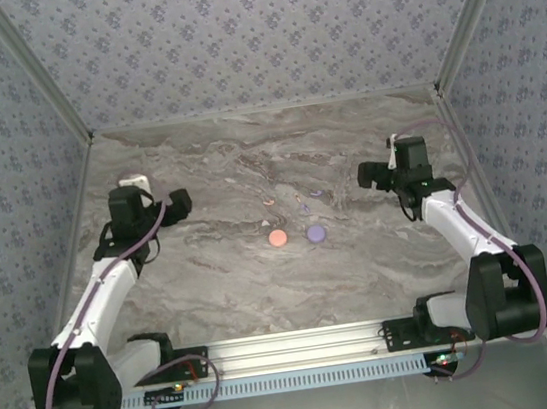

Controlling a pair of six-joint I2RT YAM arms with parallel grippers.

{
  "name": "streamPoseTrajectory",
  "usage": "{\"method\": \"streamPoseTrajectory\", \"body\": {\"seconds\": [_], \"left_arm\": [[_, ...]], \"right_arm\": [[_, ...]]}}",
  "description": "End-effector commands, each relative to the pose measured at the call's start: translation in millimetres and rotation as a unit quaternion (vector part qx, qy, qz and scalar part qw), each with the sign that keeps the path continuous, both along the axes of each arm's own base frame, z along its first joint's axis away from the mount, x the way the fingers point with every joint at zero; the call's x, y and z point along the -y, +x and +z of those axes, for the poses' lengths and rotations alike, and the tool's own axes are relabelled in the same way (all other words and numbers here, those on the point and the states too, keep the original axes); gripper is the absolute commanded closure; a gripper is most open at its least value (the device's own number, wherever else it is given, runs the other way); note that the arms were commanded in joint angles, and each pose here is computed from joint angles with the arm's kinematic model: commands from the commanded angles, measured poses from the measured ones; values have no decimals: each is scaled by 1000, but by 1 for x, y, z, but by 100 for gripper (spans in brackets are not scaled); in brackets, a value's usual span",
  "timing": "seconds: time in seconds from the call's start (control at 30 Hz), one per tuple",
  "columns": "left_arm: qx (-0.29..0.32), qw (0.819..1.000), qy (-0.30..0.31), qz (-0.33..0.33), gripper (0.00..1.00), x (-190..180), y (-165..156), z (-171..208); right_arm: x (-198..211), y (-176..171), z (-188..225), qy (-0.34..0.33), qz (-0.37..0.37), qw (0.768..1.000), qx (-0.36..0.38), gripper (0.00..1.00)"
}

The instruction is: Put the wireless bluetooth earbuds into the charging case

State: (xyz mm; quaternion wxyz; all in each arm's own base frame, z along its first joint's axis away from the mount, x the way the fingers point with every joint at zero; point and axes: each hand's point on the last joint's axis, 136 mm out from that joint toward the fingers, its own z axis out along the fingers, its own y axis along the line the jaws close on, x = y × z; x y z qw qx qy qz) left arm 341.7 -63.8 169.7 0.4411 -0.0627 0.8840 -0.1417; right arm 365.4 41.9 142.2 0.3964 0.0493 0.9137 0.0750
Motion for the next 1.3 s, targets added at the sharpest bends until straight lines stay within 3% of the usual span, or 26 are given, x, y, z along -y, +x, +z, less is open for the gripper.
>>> {"method": "streamPoseTrajectory", "body": {"seconds": [0.0,0.17,0.3,0.43,0.7,0.8,1.27], "left_arm": [[-71,995,-45,-47,1,37,-30,-8],[-116,986,-67,-96,1,79,-52,-19],[-132,979,-89,-123,1,106,-59,-27],[-144,975,-105,-132,3,122,-58,-35],[-203,963,-119,-134,17,140,-59,-64],[-213,958,-125,-146,20,150,-61,-71],[-252,941,-141,-177,37,190,-54,-95]], "right_arm": [[-47,-23,2,65,80,993,-55,0],[-94,-42,0,111,144,979,-93,0],[-129,-53,-6,144,183,964,-126,8],[-160,-63,-19,156,207,952,-165,25],[-199,-71,-40,178,227,934,-211,59],[-212,-75,-51,184,235,924,-237,67],[-250,-76,-85,197,225,912,-281,71]]}}
